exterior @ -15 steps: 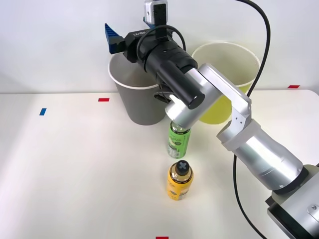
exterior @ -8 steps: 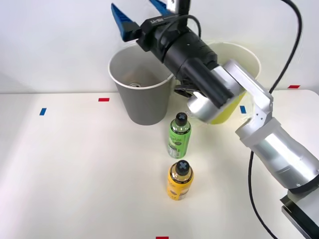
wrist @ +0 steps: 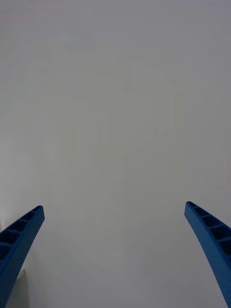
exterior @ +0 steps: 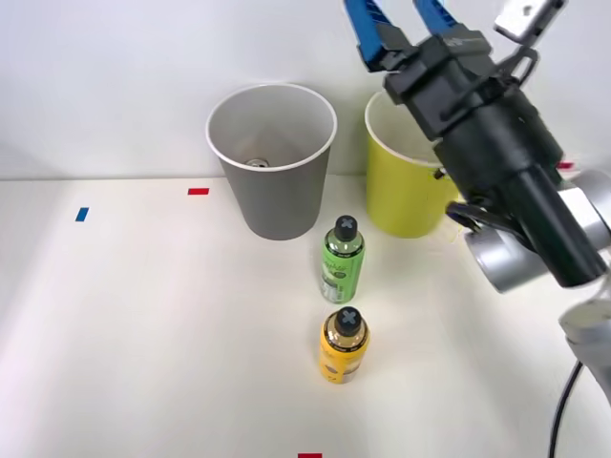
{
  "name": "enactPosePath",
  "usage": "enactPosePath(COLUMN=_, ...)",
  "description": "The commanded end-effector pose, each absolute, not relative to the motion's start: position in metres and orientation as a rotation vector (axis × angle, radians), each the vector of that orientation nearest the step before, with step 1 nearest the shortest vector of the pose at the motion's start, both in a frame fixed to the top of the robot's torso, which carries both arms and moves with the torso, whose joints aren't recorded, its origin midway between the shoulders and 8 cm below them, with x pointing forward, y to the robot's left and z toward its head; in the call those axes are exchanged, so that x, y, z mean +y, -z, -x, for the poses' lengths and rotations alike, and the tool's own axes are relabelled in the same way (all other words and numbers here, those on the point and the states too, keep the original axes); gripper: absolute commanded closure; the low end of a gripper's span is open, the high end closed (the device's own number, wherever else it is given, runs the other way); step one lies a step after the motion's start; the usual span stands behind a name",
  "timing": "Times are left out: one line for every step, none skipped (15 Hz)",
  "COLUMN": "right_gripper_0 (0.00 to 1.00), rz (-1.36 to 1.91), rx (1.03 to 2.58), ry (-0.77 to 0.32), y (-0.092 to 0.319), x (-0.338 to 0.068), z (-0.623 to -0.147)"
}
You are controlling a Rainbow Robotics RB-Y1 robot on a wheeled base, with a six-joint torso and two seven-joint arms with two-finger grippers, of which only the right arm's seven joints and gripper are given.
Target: Put cans in the gray bin, plastic bottles in the light green bin
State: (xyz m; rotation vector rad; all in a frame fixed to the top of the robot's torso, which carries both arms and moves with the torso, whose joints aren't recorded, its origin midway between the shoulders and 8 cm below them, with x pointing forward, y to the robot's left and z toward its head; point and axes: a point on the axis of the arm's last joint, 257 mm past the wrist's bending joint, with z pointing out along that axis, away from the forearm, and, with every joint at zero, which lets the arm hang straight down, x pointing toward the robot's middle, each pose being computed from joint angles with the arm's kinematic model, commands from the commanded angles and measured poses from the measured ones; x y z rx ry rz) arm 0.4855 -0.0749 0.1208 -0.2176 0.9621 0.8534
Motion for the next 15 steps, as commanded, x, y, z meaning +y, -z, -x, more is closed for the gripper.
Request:
enactPosePath(right_gripper_0=0.0, rz=0.147, rx=1.019, ry=-0.799, y=-0.082, x=-0.13, z=-0.464)
enactPosePath(right_gripper_0=0.0, rz=0.118, rx=1.045, ry=-0.783, y=-0.064, x=-0.146, z=-0.46)
enactPosePath(right_gripper_0=0.0, rz=0.087, rx=1.07, ry=-0.761, y=-0.048, x=-0.164, z=-0.458)
enactPosePath(right_gripper_0=0.0, rz=0.055, rx=1.095, ry=-0.739, y=-0.032, x=-0.18, z=-0.455)
enactPosePath(right_gripper_0=0.0, rz=0.032, rx=1.127, ry=-0.72, y=-0.015, x=-0.191, z=-0.453)
enactPosePath(right_gripper_0=0.0, rz=0.008, rx=1.15, ry=-0.711, y=-0.001, x=-0.197, z=-0.45)
enactPosePath(right_gripper_0=0.0, rz=-0.012, rx=1.17, ry=-0.703, y=0.011, x=-0.203, z=-0.447)
enactPosePath(right_gripper_0=0.0, rz=-0.034, rx=1.182, ry=-0.694, y=0.02, x=-0.209, z=-0.445)
enactPosePath(right_gripper_0=0.0, rz=-0.056, rx=1.189, ry=-0.687, y=0.026, x=-0.214, z=-0.443)
enactPosePath(right_gripper_0=0.0, rz=-0.083, rx=1.195, ry=-0.681, y=0.033, x=-0.218, z=-0.441)
enactPosePath(right_gripper_0=0.0, rz=-0.109, rx=1.197, ry=-0.675, y=0.04, x=-0.221, z=-0.438)
enactPosePath(right_gripper_0=0.0, rz=-0.144, rx=1.201, ry=-0.669, y=0.047, x=-0.225, z=-0.436)
enactPosePath(right_gripper_0=0.0, rz=-0.164, rx=1.208, ry=-0.66, y=0.054, x=-0.229, z=-0.435)
enactPosePath(right_gripper_0=0.0, rz=-0.196, rx=1.23, ry=-0.643, y=0.068, x=-0.235, z=-0.43)
enactPosePath(right_gripper_0=0.0, rz=-0.224, rx=1.256, ry=-0.624, y=0.082, x=-0.242, z=-0.424)
